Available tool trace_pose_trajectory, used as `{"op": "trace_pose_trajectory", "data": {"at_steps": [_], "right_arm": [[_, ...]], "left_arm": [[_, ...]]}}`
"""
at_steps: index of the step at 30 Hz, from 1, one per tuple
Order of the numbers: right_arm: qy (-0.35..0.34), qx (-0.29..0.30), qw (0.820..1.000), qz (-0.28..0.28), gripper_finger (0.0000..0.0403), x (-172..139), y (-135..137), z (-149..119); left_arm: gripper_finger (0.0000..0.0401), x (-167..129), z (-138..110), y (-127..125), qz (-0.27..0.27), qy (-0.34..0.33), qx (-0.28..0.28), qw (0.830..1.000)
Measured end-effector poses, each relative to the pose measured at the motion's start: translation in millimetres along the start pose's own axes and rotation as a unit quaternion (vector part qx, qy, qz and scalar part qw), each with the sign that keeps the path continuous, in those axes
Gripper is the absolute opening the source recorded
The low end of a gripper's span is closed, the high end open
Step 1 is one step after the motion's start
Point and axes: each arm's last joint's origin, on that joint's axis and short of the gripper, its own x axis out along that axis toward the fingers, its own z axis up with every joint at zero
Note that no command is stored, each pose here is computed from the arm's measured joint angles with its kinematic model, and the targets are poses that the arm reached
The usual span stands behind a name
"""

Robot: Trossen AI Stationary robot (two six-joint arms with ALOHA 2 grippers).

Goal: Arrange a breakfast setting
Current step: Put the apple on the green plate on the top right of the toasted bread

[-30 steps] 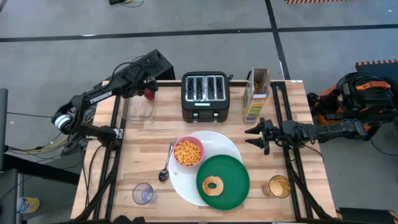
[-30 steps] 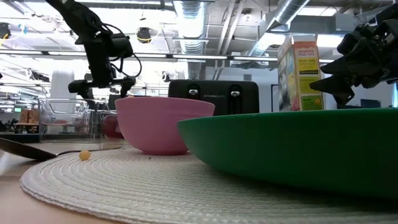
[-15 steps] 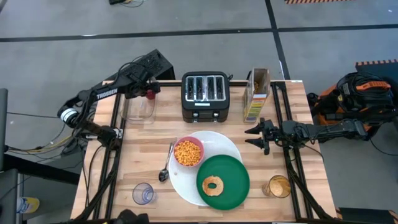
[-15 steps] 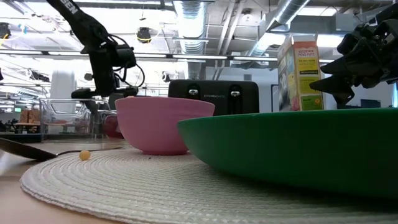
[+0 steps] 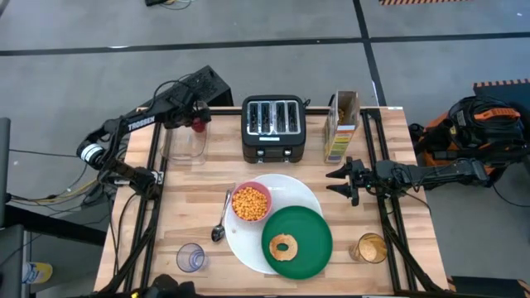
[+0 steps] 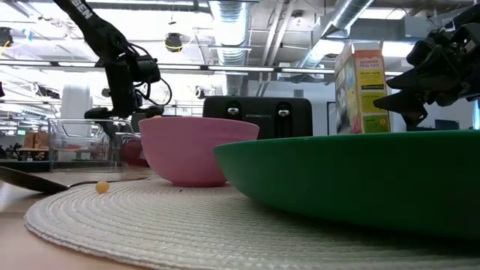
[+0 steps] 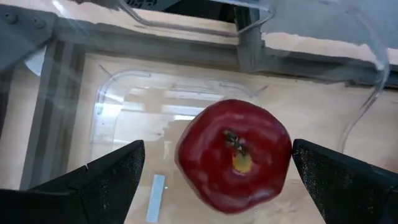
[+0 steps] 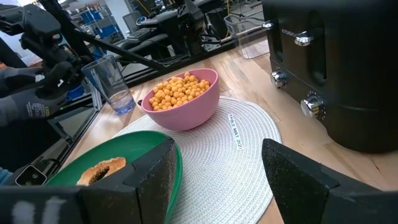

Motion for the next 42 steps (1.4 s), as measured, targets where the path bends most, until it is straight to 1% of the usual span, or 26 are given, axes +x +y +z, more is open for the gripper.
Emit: {"op": "trace_pose_trajectory", "data": {"at_steps": [6,9,16,19,23,30,33,42], "right_arm": [[0.000,0.000,1.000,0.000,0.0260,0,0,0],[0.000,0.000,1.000,0.000,0.0260,0,0,0],[0.000,0.000,1.000,0.000,0.0260,0,0,0],[0.000,0.000,1.000,0.000,0.0260,0,0,0],[0.000,0.000,1.000,0.000,0.0260,0,0,0],[0.000,0.000,1.000,0.000,0.0260,0,0,0],[0.000,0.000,1.000,0.000,0.0260,0,0,0],[0.000,0.000,1.000,0.000,0.0260,0,0,0]], "left_arm": [[0.0394,9,-10,5,0.004,0.009,0.002,1.000],[0.0394,13,-13,8,-0.006,0.015,-0.005,1.000],[0.0394,16,-11,14,-0.002,0.017,-0.003,1.000],[0.0390,16,-9,15,-0.009,0.018,-0.008,1.000],[0.0369,17,-8,16,-0.016,0.018,-0.005,1.000],[0.0297,17,-7,16,-0.017,0.016,-0.005,1.000],[0.0275,17,-7,16,-0.016,0.016,-0.008,1.000],[0.0275,16,-8,17,-0.016,0.025,-0.006,1.000]]}}
